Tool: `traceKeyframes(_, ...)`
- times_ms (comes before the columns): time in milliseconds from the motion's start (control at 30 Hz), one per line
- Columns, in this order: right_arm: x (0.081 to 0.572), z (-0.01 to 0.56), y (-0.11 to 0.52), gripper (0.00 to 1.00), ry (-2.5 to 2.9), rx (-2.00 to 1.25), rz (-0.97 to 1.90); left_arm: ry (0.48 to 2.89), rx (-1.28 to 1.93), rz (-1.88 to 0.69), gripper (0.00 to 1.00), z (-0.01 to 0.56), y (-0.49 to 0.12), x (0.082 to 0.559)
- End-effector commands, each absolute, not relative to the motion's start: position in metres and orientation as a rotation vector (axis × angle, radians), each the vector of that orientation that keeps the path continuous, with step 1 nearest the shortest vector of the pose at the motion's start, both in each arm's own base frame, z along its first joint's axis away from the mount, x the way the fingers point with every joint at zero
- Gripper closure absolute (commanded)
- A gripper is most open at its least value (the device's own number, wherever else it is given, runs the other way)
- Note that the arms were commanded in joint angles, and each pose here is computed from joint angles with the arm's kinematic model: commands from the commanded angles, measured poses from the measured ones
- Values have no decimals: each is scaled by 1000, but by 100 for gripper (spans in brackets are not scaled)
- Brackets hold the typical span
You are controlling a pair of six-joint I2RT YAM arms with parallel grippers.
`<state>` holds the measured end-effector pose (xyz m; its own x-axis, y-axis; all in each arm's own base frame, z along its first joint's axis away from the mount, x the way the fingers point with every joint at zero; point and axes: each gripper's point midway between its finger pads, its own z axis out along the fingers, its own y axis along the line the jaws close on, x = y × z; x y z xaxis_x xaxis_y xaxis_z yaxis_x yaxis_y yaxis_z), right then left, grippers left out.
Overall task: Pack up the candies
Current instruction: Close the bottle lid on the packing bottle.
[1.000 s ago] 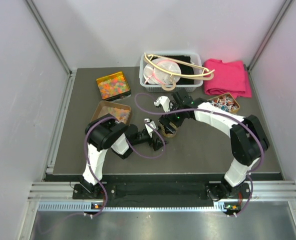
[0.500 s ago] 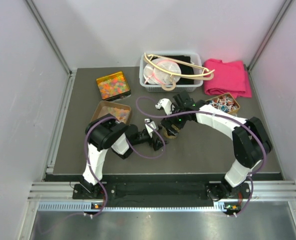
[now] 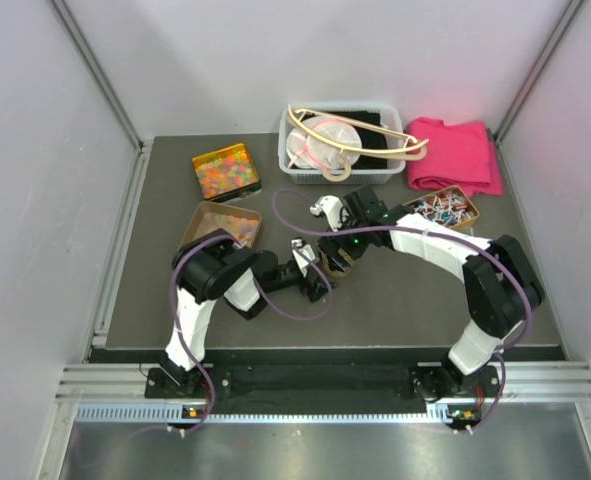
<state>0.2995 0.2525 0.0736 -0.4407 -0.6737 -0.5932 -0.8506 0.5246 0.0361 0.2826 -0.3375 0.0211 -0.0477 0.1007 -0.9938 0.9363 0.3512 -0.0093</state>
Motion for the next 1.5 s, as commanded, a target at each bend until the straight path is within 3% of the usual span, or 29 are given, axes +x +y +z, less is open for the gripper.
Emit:
traceKeyframes(0,287,74,261,21,2276,-1200,533,1220,996,-890,1,66,-350,273)
traceKeyframes(400,269,60,259,22,2336,-1301,593,1260,916,-866,1,71,-346,283)
traceKeyframes(1133,220,67,288,25,2382,-1362,974,1232,944,-896,1,75,-348,276)
traceKeyframes(1467,233,57,279,25,2381,-1362,802,1229,968,-903,1,70,-350,274)
